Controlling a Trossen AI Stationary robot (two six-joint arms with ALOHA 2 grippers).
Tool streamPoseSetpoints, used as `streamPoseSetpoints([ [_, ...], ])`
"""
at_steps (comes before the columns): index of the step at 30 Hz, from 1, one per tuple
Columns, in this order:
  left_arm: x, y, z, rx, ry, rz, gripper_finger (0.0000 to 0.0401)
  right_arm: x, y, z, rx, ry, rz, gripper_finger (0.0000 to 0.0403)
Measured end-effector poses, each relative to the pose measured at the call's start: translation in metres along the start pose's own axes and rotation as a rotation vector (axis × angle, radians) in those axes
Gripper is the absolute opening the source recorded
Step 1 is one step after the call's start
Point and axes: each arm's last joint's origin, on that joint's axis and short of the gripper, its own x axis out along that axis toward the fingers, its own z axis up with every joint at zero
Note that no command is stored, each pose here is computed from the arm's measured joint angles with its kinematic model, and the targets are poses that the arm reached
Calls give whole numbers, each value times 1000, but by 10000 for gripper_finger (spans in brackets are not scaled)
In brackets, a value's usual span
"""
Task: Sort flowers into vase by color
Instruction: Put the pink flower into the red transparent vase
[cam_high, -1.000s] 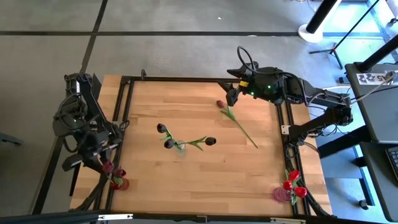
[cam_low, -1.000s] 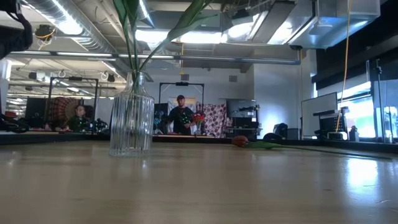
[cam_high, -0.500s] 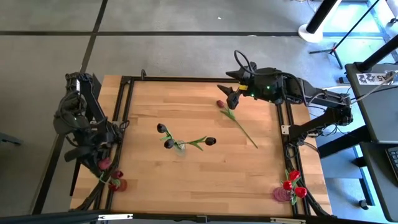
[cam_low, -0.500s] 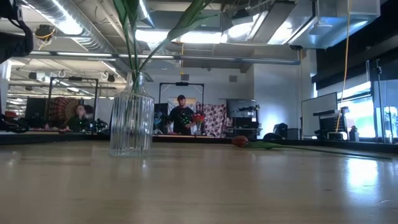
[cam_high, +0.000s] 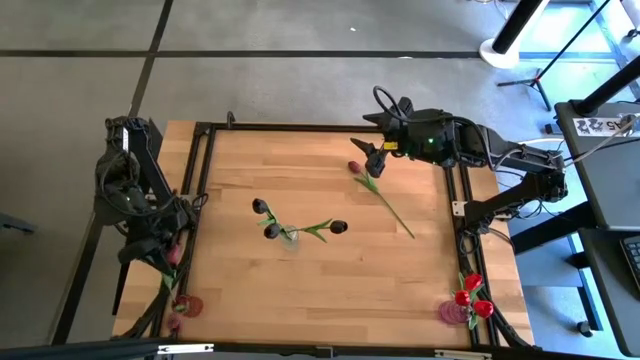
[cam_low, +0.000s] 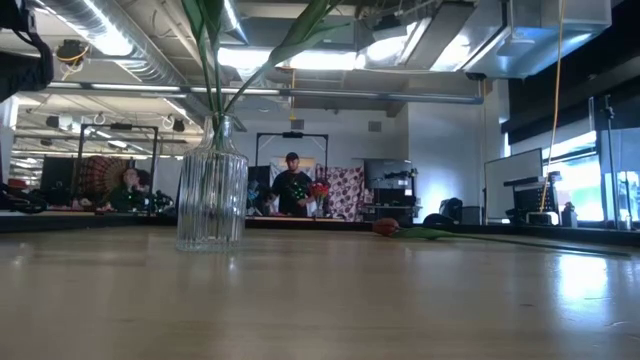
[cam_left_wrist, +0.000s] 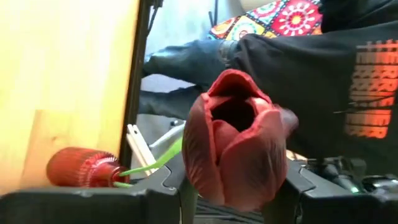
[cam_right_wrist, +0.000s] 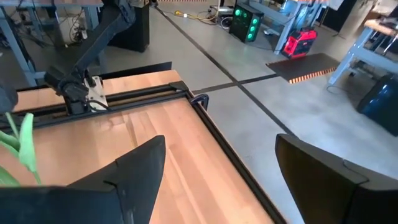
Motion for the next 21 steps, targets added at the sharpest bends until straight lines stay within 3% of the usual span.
streamPoseSetpoints([
  [5, -3, -1, -2, -35, 78, -1, 128, 0, 0, 0, -30, 0, -9, 303],
  [13, -8, -4, -1, -118, 82, 1, 128, 0, 0, 0, -30, 1, -10, 303],
  [21, -1, 3, -1, -106, 28, 123, 128, 0, 0, 0, -55, 2, -10, 303],
])
